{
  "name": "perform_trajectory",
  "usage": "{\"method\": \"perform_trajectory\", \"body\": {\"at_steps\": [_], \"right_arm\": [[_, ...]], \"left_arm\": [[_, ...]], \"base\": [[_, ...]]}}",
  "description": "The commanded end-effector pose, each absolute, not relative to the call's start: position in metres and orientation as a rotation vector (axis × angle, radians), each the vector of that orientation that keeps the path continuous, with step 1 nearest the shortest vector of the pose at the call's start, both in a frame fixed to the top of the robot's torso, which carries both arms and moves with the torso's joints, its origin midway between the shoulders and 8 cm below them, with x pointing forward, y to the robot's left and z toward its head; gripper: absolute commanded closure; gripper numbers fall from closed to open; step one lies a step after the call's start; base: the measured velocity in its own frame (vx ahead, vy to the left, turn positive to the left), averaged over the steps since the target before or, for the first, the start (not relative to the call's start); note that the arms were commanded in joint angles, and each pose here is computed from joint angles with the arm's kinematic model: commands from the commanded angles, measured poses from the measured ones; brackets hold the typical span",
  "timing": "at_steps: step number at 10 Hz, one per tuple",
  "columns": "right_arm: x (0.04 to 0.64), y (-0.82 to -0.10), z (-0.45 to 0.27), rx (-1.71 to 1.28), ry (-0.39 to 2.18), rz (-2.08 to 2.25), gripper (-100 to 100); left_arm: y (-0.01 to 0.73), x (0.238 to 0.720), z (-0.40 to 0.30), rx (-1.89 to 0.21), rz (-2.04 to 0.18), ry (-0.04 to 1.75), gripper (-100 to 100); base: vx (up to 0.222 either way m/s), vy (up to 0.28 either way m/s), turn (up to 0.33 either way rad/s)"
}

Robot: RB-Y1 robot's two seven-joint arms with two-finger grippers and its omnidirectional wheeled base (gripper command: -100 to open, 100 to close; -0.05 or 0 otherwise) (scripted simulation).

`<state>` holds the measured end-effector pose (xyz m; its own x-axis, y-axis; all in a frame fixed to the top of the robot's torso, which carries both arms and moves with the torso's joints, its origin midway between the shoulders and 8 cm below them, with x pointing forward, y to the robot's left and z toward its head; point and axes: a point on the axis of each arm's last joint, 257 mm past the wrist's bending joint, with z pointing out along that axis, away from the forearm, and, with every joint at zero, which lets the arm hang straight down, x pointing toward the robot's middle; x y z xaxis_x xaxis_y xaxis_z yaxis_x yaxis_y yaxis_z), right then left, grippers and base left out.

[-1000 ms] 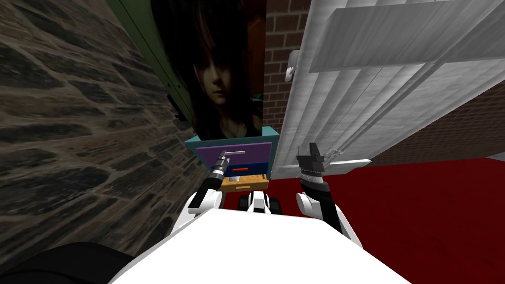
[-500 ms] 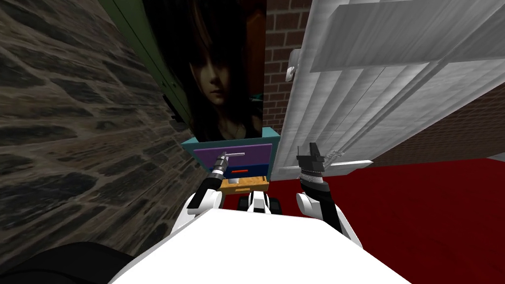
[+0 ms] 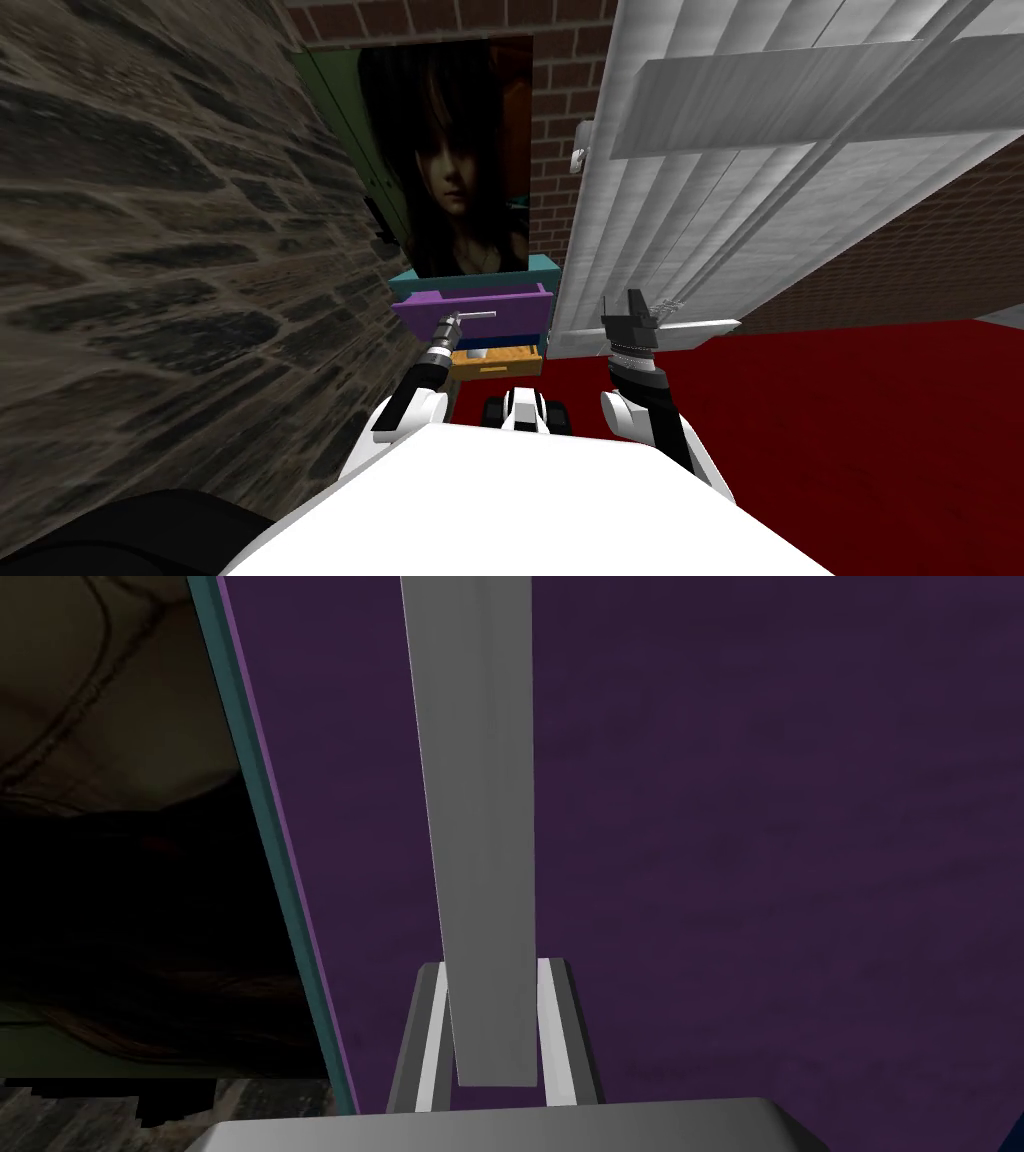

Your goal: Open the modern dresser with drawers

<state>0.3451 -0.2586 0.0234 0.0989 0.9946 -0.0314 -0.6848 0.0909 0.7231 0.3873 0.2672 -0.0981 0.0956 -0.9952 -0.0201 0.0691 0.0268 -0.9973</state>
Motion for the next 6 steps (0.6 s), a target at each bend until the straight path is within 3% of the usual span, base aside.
{"method": "perform_trajectory", "body": {"at_steps": [1, 3, 4, 6], "right_arm": [[0.345, -0.259, 0.023, 0.632, 0.616, 1.372, 0], [0.345, -0.259, 0.023, 0.632, 0.615, 1.372, 0], [0.345, -0.259, 0.023, 0.632, 0.615, 1.372, 0], [0.345, -0.259, 0.023, 0.632, 0.616, 1.372, 0]], "left_arm": [[0.266, 0.385, -0.099, -1.186, -1.155, 1.104, 100], [0.265, 0.382, -0.098, -1.183, -1.158, 1.107, 100], [0.264, 0.385, -0.092, -1.181, -1.16, 1.104, -100], [0.263, 0.389, -0.079, -1.175, -1.165, 1.102, -100]], "base": [[-0.113, -0.012, 0.019], [-0.201, -0.013, 0.015], [-0.096, -0.007, 0.007], [0.009, 0.002, 0.008]]}}
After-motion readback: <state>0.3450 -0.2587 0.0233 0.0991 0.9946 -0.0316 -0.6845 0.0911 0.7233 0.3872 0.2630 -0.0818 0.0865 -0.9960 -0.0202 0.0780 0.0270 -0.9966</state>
